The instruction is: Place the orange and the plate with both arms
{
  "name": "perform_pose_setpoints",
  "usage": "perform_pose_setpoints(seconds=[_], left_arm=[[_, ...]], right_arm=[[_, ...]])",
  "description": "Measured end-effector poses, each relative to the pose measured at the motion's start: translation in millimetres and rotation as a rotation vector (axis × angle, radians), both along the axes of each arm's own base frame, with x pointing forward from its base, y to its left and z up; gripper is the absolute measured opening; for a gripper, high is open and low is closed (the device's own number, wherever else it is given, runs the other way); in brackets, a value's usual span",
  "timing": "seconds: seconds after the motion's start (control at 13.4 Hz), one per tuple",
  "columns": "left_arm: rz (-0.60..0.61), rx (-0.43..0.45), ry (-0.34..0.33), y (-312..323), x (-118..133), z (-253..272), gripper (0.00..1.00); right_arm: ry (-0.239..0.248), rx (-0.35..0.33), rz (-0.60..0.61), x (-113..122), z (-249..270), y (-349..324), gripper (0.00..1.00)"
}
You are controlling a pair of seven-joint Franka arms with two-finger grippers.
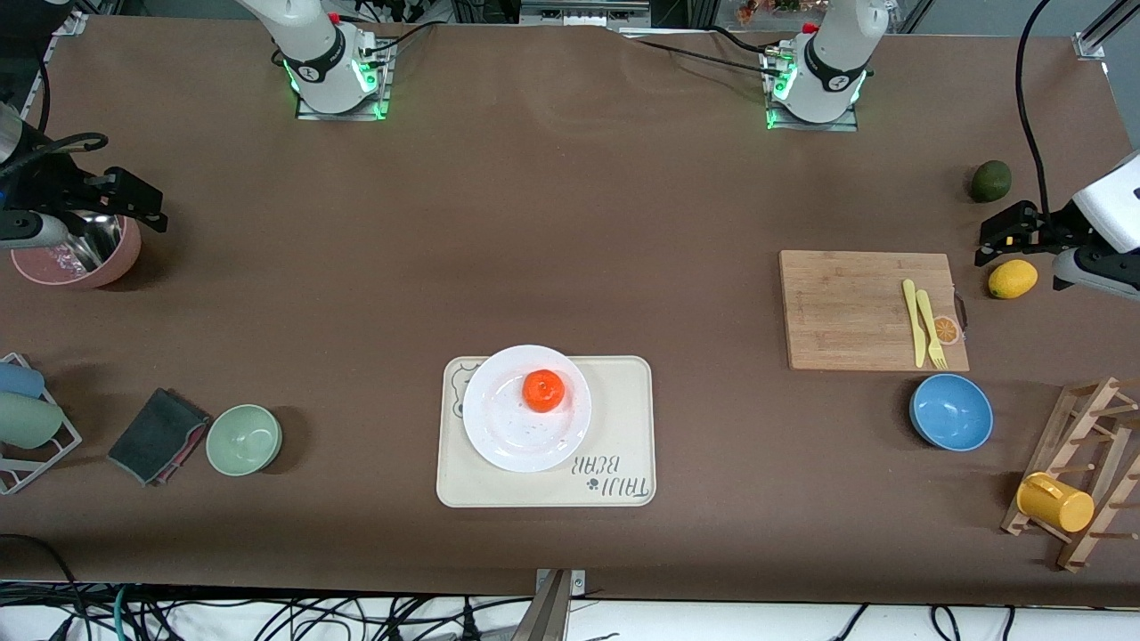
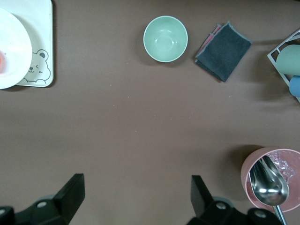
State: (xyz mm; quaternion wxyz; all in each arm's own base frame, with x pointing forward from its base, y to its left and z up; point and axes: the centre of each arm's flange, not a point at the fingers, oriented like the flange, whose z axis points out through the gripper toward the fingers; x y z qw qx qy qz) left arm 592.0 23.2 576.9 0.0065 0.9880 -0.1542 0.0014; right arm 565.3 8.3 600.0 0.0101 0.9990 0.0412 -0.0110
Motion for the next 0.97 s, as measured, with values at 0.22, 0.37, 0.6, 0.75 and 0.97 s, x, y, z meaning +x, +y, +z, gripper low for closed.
perform_pose_setpoints(seconds=[0.22, 0.37, 0.6, 0.75, 0.97], left_arm=[[0.000, 0.000, 0.000, -0.1, 0.1, -0.1, 1.00], [0.000, 0.000, 0.000, -0.2, 0.1, -0.1, 1.00], [0.000, 0.000, 0.000, -0.2, 0.1, -0.1, 1.00], [0.000, 0.000, 0.000, -0.3, 0.1, -0.1, 1.00], [-0.001, 0.000, 0.000, -0.3, 0.1, -0.1, 1.00]], right_arm=[[0.069, 0.006, -0.001, -7.7, -5.5, 0.7, 1.00], [0.118, 0.028, -0.001, -13.5, -8.7, 3.7, 1.00], [0.129, 0.037, -0.001, -15.0, -8.7, 4.8, 1.00], [0.130, 0.037, -0.002, -15.1, -8.8, 4.4, 1.00], [0.130, 0.037, -0.002, -15.1, -8.8, 4.3, 1.00]])
